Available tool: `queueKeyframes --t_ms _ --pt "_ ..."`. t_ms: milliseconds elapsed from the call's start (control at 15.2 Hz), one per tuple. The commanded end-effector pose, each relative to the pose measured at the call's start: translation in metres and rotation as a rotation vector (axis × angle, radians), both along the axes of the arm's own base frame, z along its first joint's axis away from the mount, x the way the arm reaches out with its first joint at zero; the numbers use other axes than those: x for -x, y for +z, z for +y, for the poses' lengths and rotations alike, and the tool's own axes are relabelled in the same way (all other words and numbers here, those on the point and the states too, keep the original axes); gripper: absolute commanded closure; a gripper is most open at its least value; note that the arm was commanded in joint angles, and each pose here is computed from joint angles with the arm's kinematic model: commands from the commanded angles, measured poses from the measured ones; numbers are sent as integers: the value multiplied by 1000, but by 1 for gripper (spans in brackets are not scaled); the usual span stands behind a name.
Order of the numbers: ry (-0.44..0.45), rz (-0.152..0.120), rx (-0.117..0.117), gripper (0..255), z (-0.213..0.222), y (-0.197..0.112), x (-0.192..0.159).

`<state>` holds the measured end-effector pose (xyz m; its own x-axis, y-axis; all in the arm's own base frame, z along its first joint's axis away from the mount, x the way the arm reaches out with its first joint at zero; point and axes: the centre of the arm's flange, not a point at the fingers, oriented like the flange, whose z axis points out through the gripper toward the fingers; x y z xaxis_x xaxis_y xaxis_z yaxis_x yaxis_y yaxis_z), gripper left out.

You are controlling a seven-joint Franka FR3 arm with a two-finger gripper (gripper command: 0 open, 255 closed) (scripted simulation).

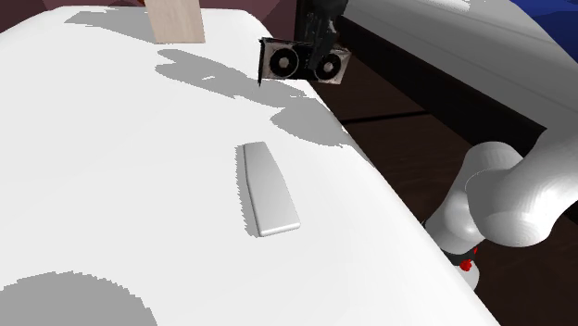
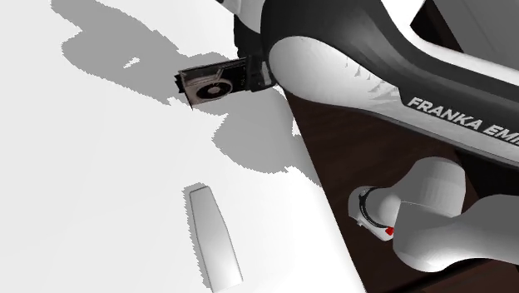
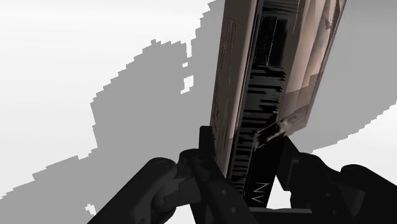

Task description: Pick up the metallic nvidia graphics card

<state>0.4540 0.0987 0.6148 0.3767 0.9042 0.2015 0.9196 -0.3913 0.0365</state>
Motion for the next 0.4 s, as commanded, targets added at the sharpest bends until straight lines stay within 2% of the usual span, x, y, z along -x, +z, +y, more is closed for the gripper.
queueKeyframes --t_ms 0,330 --pt "0 -1 0 255 0 11 0" --pt "0 -1 0 255 0 27 0"
